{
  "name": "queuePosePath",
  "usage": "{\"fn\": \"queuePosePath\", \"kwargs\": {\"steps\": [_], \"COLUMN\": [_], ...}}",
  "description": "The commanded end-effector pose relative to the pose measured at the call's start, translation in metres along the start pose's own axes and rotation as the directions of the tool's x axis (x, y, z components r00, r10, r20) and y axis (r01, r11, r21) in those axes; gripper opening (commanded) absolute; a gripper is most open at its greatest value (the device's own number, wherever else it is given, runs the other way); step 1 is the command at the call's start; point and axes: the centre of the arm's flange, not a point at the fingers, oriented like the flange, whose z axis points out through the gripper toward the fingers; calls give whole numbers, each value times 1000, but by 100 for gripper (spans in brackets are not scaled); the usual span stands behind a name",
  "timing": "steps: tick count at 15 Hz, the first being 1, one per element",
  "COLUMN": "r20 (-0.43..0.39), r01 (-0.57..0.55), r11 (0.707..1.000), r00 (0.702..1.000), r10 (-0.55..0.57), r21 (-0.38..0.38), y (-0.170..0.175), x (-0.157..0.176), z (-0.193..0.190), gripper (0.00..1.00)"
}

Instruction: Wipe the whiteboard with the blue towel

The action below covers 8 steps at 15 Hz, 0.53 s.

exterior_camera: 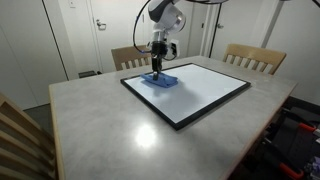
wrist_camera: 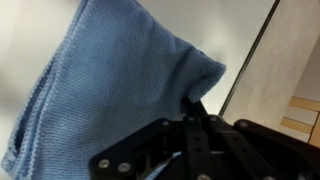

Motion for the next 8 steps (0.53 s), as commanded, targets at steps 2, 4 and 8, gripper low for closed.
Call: {"fn": "queuePosePath", "kwargs": {"steps": [2,4,8], "r20": [14,19,22], "r01": [17,29,47], "r11": [1000,999,999], "r00": [1000,999,999], "r10": [-17,-29,-47], "r21": [-13,-15,-20], "y": [-11,-15,-17], "x": [20,28,39], "z": [12,16,19], "gripper": [1,1,1]}}
